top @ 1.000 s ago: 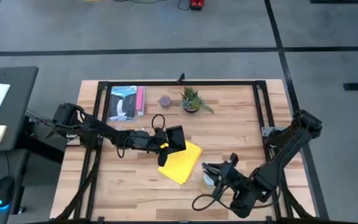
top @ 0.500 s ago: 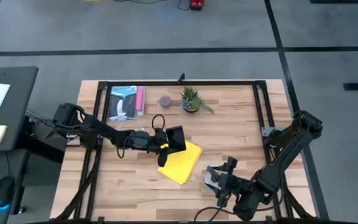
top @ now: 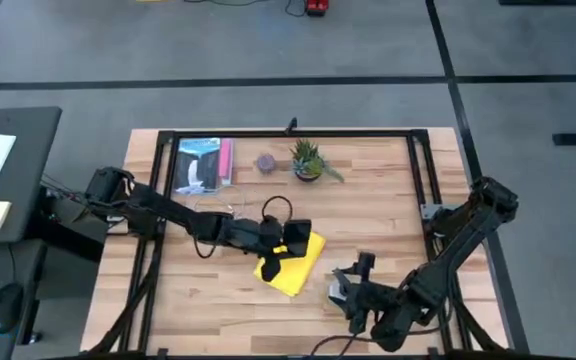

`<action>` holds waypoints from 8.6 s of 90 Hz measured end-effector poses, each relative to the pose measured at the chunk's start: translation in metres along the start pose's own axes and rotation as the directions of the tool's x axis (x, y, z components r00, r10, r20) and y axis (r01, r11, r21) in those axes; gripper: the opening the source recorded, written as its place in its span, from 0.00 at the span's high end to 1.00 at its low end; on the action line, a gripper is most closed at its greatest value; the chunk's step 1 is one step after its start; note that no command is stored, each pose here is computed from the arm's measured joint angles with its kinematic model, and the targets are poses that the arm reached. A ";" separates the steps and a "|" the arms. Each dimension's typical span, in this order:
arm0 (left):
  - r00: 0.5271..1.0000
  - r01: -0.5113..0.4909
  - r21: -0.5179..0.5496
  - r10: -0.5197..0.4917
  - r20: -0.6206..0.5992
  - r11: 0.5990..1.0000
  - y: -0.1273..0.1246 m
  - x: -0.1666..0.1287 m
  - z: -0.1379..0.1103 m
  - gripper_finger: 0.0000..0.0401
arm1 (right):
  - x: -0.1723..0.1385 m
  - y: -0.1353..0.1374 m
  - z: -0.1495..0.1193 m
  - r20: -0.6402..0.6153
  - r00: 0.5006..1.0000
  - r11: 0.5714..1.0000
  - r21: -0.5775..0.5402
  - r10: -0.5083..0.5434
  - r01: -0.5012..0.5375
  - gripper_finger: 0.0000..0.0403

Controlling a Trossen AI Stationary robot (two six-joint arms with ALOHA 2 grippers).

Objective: Apply microfiber cloth
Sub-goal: Spray the front of the cellphone

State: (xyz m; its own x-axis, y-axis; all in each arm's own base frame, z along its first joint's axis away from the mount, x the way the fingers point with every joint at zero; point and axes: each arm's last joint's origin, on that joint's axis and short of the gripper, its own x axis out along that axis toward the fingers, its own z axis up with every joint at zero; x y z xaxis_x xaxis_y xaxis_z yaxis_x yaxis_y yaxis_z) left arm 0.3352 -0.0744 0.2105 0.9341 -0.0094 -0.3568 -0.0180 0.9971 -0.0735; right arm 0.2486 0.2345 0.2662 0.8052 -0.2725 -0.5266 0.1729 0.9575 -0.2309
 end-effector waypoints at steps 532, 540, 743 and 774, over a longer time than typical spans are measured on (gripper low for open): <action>0.841 -0.009 0.071 0.046 -0.539 0.997 0.020 0.007 0.000 0.98 | 0.022 -0.012 0.014 -0.044 0.995 0.985 0.148 0.091 -0.083 0.42; 0.845 -0.008 0.068 0.043 -0.532 0.998 0.020 0.008 0.000 0.98 | 0.020 -0.010 0.013 -0.043 0.994 0.985 0.149 0.096 -0.089 0.42; 0.882 -0.003 0.078 0.039 -0.470 0.997 0.019 0.011 0.006 0.98 | -0.033 -0.160 -0.079 -0.161 0.947 0.871 0.375 -0.277 0.318 0.61; 0.881 -0.010 0.065 0.040 -0.472 0.998 0.019 0.011 0.006 0.98 | -0.035 -0.163 -0.066 -0.187 0.966 0.918 0.321 -0.180 0.233 0.38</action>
State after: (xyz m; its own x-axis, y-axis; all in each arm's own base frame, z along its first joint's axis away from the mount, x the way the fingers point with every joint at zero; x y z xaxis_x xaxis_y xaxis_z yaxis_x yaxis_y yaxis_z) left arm 0.3475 -0.0555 0.2107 0.6537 -0.0043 -0.7568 -0.0039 1.0000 -0.0090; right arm 0.1549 0.0818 0.2677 0.6406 -0.4535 -0.6197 0.5287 0.8457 -0.0724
